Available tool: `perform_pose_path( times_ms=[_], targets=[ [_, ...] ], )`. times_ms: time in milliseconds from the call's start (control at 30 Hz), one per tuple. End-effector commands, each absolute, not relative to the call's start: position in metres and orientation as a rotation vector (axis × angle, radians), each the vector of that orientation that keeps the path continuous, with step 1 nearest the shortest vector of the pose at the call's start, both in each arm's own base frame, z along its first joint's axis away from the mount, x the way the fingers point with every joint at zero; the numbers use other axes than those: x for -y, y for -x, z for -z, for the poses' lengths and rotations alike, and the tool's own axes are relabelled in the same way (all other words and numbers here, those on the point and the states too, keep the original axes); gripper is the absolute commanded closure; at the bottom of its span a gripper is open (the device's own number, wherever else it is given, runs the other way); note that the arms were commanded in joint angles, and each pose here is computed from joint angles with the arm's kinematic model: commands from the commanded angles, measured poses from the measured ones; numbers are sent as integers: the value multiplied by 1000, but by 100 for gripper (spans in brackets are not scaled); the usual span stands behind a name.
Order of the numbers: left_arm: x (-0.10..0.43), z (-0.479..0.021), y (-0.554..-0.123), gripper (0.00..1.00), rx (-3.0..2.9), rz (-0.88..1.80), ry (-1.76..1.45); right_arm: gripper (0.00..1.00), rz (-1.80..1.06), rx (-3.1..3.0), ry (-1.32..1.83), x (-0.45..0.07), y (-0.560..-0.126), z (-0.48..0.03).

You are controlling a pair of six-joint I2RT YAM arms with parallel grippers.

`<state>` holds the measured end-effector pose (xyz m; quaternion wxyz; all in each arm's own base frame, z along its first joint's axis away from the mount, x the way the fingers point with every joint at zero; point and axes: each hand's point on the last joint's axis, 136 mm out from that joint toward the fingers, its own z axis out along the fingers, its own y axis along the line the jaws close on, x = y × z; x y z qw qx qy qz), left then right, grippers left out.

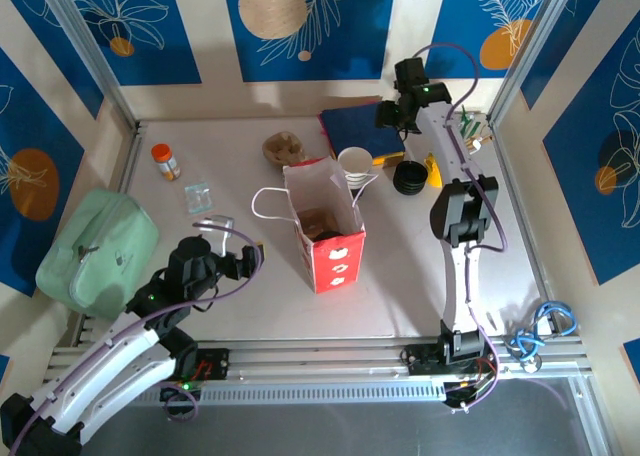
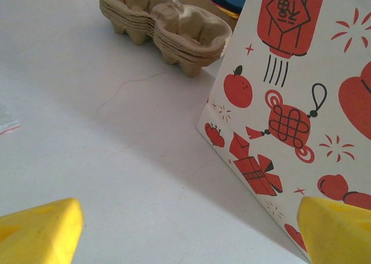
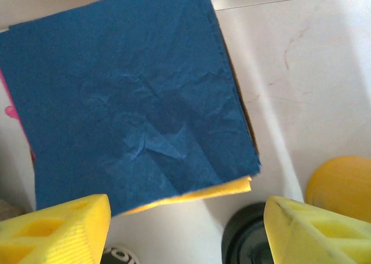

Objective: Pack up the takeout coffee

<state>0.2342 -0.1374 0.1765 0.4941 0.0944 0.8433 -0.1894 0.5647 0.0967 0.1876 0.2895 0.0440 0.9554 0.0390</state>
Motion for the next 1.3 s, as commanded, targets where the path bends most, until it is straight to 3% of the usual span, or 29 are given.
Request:
perform_pose_path(
  times_ms=[0, 367, 933, 1267],
  targets=[
    [131, -184, -233, 6, -2031, 452, -208, 29, -109, -2504, -37, -112, -578, -193],
    [129, -194, -225, 6, -2018, 478, -203, 29, -75, -2549, 29, -121, -604, -130],
    [127, -194, -223, 6, -2024, 476, -205, 29, -40, -2615, 54, -121, -611, -74],
    [130, -193, -224, 6, -2027, 490, -199, 50, -65, -2606, 54, -125, -612, -80]
  ],
)
